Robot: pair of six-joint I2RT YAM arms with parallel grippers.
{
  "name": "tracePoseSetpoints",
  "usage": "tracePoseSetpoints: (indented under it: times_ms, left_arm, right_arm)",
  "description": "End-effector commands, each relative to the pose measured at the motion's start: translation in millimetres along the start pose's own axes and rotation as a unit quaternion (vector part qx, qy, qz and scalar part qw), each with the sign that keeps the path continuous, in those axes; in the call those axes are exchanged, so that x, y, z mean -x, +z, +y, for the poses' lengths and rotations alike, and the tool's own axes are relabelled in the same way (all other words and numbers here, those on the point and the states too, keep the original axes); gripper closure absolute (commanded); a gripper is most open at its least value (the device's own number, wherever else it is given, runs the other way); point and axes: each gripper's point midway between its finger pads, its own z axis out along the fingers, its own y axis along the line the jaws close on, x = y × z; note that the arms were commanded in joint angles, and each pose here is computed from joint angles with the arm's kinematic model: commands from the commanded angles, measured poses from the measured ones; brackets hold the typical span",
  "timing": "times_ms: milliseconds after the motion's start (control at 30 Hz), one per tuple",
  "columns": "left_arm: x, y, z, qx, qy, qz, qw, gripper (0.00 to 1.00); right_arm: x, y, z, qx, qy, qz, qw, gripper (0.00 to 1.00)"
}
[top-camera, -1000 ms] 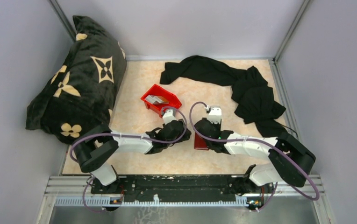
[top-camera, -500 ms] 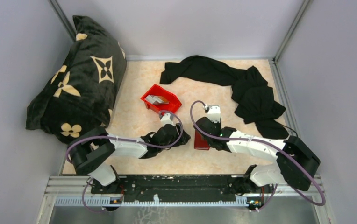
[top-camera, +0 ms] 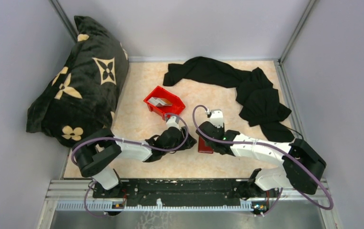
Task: Put the credit cards into the card holder
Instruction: Close the card holder at the center of the board.
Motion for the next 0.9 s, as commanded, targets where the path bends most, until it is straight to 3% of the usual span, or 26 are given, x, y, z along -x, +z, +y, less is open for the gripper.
tracePoseSetpoints:
  times_ms: [0, 367, 667, 867]
  left_arm:
    - [-34.2, -1.4, 38.4, 0.057, 0.024, 0.058, 0.996, 0.43]
    - [-47.8, 2.2, 42.3, 0.063, 0.026, 0.078, 0.995, 0.46]
    - [-54.2, 3.4, 42.6, 0.062, 0.025, 0.085, 0.994, 0.47]
    - [-55.2, 3.8, 41.7, 0.062, 0.024, 0.086, 0.994, 0.47]
  right_arm:
    - [21.9, -10.3, 16.1, 0.019, 0.016, -0.021, 0.999, 0.57]
    - [10.6, -7.8, 14.7, 0.009, 0.007, -0.008, 1.000, 0.58]
    - [6.0, -3.2, 15.3, 0.006, 0.002, -0.003, 1.000, 0.69]
    - [2.6, 0.3, 17.5, 0.005, -0.002, 0.003, 1.000, 0.72]
